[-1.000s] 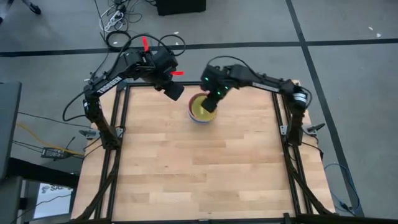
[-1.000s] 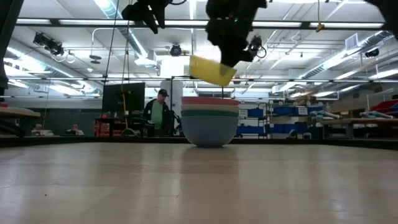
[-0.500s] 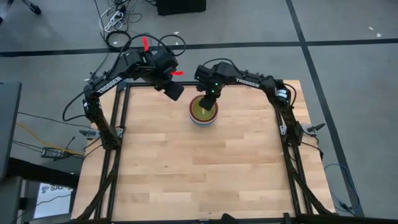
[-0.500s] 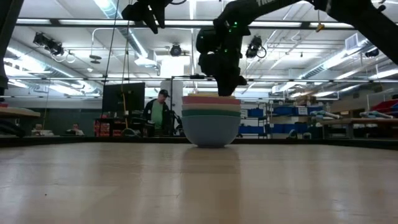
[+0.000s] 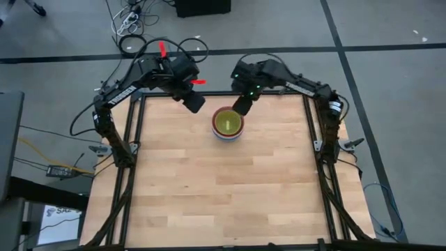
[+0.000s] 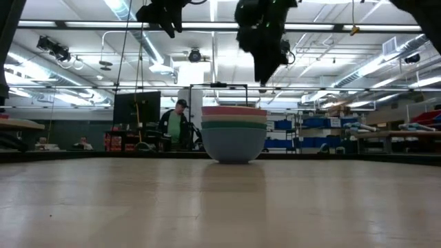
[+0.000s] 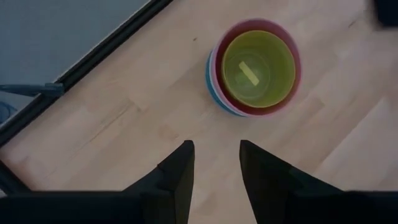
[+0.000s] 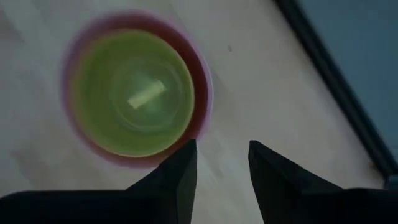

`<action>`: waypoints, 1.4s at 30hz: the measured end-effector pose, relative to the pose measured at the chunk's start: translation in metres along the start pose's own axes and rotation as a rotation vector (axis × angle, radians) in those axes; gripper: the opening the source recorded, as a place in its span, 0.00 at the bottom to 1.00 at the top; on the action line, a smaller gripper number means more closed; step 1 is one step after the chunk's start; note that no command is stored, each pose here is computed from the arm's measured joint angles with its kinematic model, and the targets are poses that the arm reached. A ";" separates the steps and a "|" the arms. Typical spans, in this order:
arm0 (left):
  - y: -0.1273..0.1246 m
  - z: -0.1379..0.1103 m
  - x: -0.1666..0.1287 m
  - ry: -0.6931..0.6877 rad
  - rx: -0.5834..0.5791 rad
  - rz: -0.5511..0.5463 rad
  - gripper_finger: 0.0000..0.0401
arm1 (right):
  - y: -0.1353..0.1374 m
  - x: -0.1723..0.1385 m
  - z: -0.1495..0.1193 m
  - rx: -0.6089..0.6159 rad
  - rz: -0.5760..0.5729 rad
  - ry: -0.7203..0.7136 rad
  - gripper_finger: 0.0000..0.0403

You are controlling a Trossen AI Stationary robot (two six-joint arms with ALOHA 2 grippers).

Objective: Nest bowls inside each other
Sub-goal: Return to Home Position

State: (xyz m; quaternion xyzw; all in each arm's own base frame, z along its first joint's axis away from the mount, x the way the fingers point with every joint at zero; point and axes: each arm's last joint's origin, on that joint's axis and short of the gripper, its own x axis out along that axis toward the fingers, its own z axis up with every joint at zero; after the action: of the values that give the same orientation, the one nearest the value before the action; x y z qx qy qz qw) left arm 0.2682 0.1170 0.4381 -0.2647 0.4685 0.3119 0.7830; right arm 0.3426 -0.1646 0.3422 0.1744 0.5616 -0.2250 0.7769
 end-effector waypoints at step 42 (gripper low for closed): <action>0.128 -0.243 -0.239 -1.437 0.301 -0.770 0.34 | -0.064 -0.324 -0.390 -0.131 0.481 -1.596 0.33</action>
State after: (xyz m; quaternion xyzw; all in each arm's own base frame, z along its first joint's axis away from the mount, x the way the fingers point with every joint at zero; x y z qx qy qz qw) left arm -0.0519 -0.0265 0.5352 -0.0351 -0.2325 0.0492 0.9707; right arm -0.0887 0.0356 0.5292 0.0324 -0.1981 -0.0758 0.9767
